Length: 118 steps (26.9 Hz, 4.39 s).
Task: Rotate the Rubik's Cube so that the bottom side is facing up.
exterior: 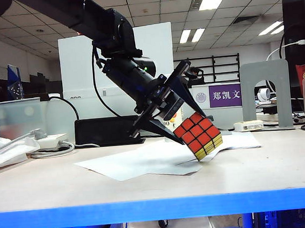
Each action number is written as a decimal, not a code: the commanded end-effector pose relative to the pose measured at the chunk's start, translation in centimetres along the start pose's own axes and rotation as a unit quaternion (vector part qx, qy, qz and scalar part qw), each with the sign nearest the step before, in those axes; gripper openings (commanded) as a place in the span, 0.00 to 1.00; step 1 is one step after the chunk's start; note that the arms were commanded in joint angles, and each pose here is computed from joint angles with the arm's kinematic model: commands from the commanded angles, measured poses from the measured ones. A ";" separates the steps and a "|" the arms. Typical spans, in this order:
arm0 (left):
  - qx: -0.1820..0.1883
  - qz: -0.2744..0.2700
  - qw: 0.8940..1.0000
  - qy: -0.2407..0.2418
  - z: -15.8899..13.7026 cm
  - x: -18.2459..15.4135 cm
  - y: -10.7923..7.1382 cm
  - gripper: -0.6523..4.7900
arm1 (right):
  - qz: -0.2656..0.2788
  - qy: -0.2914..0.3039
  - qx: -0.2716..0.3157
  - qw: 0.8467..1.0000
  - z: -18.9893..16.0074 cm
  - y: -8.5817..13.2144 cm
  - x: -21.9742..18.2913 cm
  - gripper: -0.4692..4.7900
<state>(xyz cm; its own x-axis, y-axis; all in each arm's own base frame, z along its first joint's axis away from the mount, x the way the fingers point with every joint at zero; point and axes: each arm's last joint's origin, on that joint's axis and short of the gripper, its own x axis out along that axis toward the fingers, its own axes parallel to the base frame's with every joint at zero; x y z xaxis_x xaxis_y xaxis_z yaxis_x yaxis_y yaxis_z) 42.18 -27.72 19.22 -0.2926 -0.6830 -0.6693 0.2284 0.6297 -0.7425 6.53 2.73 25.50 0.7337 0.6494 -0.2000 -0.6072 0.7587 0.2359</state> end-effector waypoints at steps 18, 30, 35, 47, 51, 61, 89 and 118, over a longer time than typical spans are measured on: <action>-0.031 0.073 0.996 0.031 -0.8 -0.2 1.8 0.48 | 0.014 -0.006 -0.009 1.000 0.3 0.2 0.0 0.14; 0.002 -0.055 0.998 0.022 -0.1 -0.5 1.3 0.27 | 0.014 -0.007 -0.009 1.000 0.3 0.2 0.0 0.14; 0.016 -0.124 0.992 0.014 0.3 -1.1 1.3 0.27 | 0.014 -0.006 -0.009 1.000 0.3 0.2 0.0 0.14; 0.018 -0.217 0.976 0.022 1.7 1.0 2.2 0.16 | 0.012 -0.007 -0.009 1.000 0.3 0.2 0.0 0.14; 0.044 -0.250 0.967 0.024 2.0 1.6 1.7 0.16 | 0.011 -0.007 -0.009 1.000 0.3 0.2 0.0 0.14; 0.032 -0.250 0.967 0.020 2.7 2.2 1.6 0.16 | 0.011 -0.007 -0.009 1.000 0.3 0.2 0.0 0.14; -0.071 -0.229 0.969 0.053 2.9 4.5 3.5 0.21 | 0.012 -0.007 -0.009 1.000 0.3 0.2 0.0 0.14; -0.147 -0.182 0.969 0.080 1.6 4.4 5.2 0.87 | 0.012 -0.007 -0.009 1.000 0.3 0.2 0.0 0.14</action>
<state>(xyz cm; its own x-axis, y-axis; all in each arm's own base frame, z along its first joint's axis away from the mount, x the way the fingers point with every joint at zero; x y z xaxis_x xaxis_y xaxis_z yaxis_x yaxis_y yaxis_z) 43.56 -28.08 12.69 -0.4533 -0.8364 -0.3081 -0.1970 0.4312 -0.8805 6.46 2.88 25.51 0.7180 0.6669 -0.1993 -0.6254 0.7438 0.2356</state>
